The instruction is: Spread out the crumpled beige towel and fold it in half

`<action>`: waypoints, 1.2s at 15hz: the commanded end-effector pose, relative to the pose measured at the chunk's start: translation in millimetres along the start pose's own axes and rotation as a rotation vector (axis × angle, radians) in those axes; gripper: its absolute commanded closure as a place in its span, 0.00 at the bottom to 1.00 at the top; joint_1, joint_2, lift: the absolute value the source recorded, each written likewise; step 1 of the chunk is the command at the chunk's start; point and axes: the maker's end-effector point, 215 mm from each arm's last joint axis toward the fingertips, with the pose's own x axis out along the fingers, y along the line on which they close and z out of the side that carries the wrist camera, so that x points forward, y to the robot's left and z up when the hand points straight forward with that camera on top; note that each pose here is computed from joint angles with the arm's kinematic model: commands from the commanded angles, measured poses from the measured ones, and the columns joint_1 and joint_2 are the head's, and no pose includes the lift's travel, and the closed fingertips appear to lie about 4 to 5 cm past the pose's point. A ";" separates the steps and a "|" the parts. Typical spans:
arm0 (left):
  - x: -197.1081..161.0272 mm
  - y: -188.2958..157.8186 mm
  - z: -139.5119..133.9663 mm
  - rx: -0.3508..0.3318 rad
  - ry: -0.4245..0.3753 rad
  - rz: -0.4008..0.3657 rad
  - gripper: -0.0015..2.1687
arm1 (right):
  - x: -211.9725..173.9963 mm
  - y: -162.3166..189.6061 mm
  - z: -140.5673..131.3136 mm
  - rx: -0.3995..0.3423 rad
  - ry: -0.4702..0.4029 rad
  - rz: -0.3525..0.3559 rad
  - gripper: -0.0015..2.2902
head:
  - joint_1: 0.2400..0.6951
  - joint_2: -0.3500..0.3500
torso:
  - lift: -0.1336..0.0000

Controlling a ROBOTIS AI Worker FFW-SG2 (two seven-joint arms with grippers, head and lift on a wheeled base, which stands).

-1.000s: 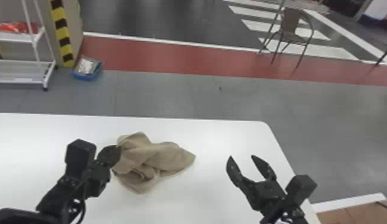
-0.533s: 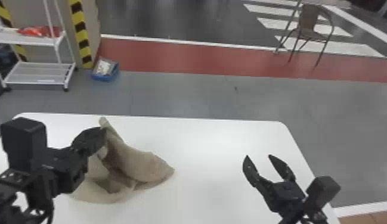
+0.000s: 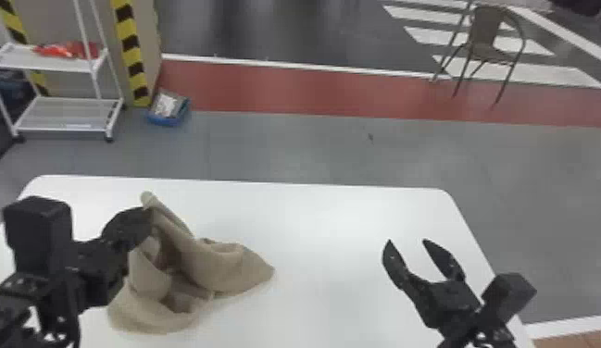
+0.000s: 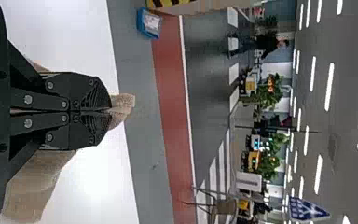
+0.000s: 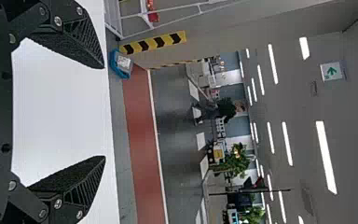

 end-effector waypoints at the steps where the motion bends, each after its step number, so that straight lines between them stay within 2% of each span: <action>1: 5.9 26.5 -34.8 0.060 0.028 0.081 0.78 | 2.6 0.1 -1.7 0.004 0.001 0.000 0.10 | 1.00 0.26 | 1.00; 2: 3.6 37.5 -49.9 0.075 0.046 0.113 0.71 | 2.7 -1.0 -1.4 0.005 -0.001 -0.002 0.10 | 1.00 0.28 | 1.00; 3: -2.4 50.9 -62.8 0.086 0.067 0.139 0.56 | 3.3 -2.2 -2.3 0.004 0.001 -0.004 0.10 | 1.00 0.30 | 1.00; 4: -6.9 58.7 -72.9 0.102 0.088 0.156 0.28 | 2.6 -4.1 -3.6 0.004 0.003 -0.008 0.10 | 1.00 0.32 | 1.00; 5: -13.4 73.7 -84.2 0.138 0.115 0.185 0.03 | 2.4 -6.8 -3.0 0.005 0.002 -0.012 0.10 | 1.00 0.33 | 1.00; 9: -46.3 147.5 -83.7 0.182 0.133 0.375 0.00 | 0.3 -15.1 -3.8 0.004 0.002 -0.027 0.10 | 1.00 0.44 | 1.00; 11: -54.3 166.0 -78.9 0.207 0.136 0.443 0.01 | 0.3 -16.9 -3.2 0.008 0.000 -0.030 0.09 | 1.00 0.49 | 1.00; 12: -54.8 170.0 -74.7 0.191 0.124 0.454 0.01 | 0.3 -16.9 -4.1 0.009 0.003 -0.030 0.10 | 1.00 0.53 | 1.00; 13: -51.1 165.2 -69.8 0.167 0.106 0.435 0.01 | 0.9 -16.2 -4.3 0.010 0.003 -0.029 0.10 | 1.00 0.55 | 1.00; 15: -28.2 125.2 -49.3 0.120 0.020 0.304 0.02 | 2.9 -11.0 -4.5 0.012 0.002 -0.020 0.10 | 1.00 0.55 | 1.00; 17: 1.4 74.3 -52.1 0.094 0.014 0.163 0.02 | 2.8 -8.2 -4.1 0.012 0.002 -0.015 0.09 | 1.00 0.51 | 1.00; 18: 14.7 45.1 -52.5 0.094 0.007 0.100 0.02 | 1.2 -8.2 -5.5 0.012 0.005 -0.015 0.10 | 1.00 0.44 | 1.00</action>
